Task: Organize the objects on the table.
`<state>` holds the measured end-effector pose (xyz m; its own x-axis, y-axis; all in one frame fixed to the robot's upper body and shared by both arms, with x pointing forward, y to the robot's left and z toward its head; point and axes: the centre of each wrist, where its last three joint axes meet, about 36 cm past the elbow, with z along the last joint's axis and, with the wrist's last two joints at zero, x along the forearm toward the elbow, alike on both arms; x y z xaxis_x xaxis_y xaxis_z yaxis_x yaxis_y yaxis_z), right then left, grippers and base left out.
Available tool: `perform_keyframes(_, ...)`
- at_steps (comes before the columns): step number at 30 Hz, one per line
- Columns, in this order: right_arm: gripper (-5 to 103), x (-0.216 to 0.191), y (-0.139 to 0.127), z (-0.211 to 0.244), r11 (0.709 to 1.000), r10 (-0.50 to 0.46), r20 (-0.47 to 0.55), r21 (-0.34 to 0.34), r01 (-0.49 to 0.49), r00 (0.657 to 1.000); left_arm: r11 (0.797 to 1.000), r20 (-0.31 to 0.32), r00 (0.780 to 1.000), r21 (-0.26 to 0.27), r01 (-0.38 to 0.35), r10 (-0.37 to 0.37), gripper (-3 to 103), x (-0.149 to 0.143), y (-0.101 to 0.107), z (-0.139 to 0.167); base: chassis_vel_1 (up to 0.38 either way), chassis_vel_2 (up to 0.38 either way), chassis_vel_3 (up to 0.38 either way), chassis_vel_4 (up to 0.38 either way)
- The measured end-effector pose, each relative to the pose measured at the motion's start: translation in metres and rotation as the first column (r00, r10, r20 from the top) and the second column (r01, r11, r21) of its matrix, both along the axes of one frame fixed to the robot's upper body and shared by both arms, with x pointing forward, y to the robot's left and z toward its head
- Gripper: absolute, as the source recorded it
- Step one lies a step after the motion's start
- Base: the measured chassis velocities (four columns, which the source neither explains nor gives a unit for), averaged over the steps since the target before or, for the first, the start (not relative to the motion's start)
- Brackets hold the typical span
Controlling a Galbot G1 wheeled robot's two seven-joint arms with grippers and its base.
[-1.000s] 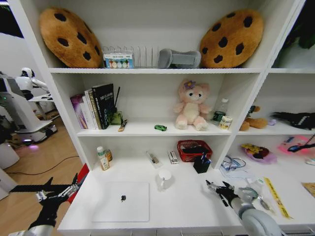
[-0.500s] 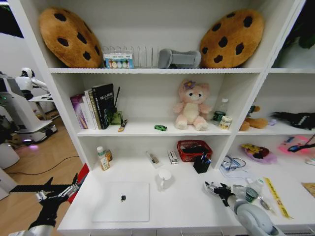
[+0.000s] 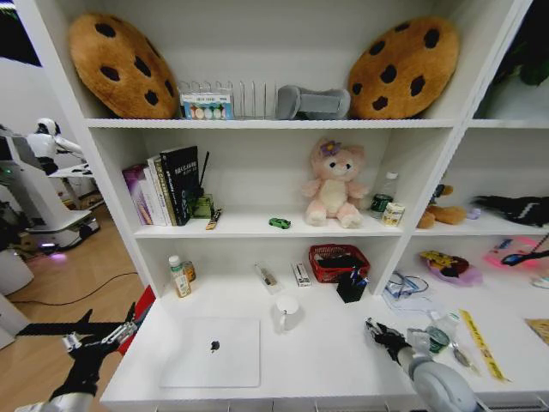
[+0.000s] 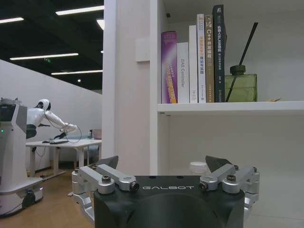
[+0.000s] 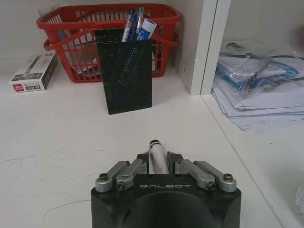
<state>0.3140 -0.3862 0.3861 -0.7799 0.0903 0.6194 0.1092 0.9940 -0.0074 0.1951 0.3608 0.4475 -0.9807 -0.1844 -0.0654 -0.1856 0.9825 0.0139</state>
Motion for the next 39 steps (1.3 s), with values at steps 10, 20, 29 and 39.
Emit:
perform_keyframes(10, 11, 0.002, -0.003, 0.003, 1.000, -0.001, 0.032, -0.022, 0.002, 0.999, 1.000, 0.000, 1.000, 0.000, 0.000, 0.000, 100, 0.000, 0.000, 0.000, 0.000, 0.000, 0.000, 0.000)
perform_keyframes(20, 11, 0.021, -0.016, -0.015, 0.931, 0.275, 0.507, -0.351, -0.095, 0.817, 1.000, 0.000, 1.000, 0.000, 0.000, 0.000, 100, 0.000, 0.000, 0.000, 0.000, 0.000, 0.000, 0.000)
perform_keyframes(29, 11, 0.060, -0.021, -0.007, 0.947, 0.261, 0.599, -0.311, -0.080, 0.757, 1.000, 0.000, 1.000, 0.000, 0.000, 0.000, 100, 0.000, 0.000, 0.000, 0.000, 0.000, 0.000, 0.000)
perform_keyframes(39, 11, 0.124, -0.005, -0.015, 0.951, 0.273, 0.632, -0.293, -0.102, 0.725, 1.000, 0.000, 1.000, 0.000, 0.000, 0.000, 100, 0.000, 0.000, 0.000, 0.000, 0.000, 0.000, 0.000)
